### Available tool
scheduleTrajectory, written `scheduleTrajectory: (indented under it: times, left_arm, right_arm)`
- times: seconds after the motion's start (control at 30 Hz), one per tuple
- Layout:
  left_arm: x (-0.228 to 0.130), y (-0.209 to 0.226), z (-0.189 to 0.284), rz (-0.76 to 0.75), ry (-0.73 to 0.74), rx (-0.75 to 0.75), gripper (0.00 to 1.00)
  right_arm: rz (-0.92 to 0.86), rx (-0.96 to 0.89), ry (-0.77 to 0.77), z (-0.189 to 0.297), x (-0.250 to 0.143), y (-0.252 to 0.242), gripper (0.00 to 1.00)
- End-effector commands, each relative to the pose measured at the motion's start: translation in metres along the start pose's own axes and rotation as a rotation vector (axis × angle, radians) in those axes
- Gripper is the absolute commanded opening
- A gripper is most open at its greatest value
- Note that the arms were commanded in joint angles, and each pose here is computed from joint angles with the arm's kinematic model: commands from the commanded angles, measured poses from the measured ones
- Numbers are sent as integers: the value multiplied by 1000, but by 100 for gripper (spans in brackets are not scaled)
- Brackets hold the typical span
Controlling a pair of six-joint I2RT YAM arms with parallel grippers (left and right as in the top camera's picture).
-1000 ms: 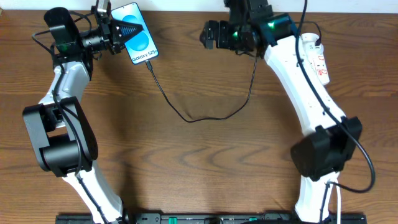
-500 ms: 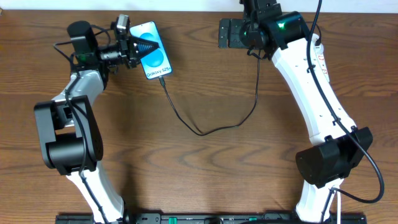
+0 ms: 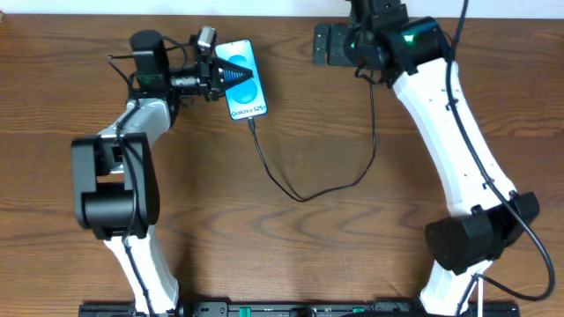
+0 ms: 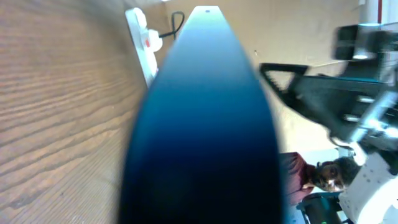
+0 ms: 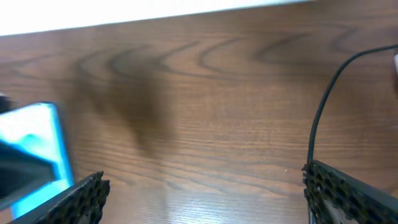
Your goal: Plug charger to phone and switch on socket
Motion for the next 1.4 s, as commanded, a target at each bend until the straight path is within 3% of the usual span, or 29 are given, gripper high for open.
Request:
scheduleTrajectory:
  times: [0.0, 0.43, 0.63, 1.2, 1.37]
  left_arm:
    - [-7, 31, -13, 56, 43, -6, 7]
    - [-12, 56, -26, 89, 61, 3, 7]
    - [-7, 56, -26, 201, 37, 18, 7]
    - [4, 23, -27, 376, -21, 33, 7]
    - [9, -9, -25, 314, -53, 30, 7]
  right_arm:
    - [16, 7, -80, 37, 12, -1, 99]
    - [23, 5, -74, 42, 10, -2, 99]
    - [23, 6, -74, 42, 10, -2, 99]
    - [22, 7, -78, 42, 11, -1, 99]
    - [23, 7, -78, 42, 11, -1, 99]
Point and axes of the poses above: each gripper's point midway between its finger pads, its own z axis back along the fingers, its own y axis along the line the jaws close on, x = y × z, the point moved 5 cm from there along z, back along the fingers, and after that the axes turned 5 degrees about z, right-handed, at the moved point
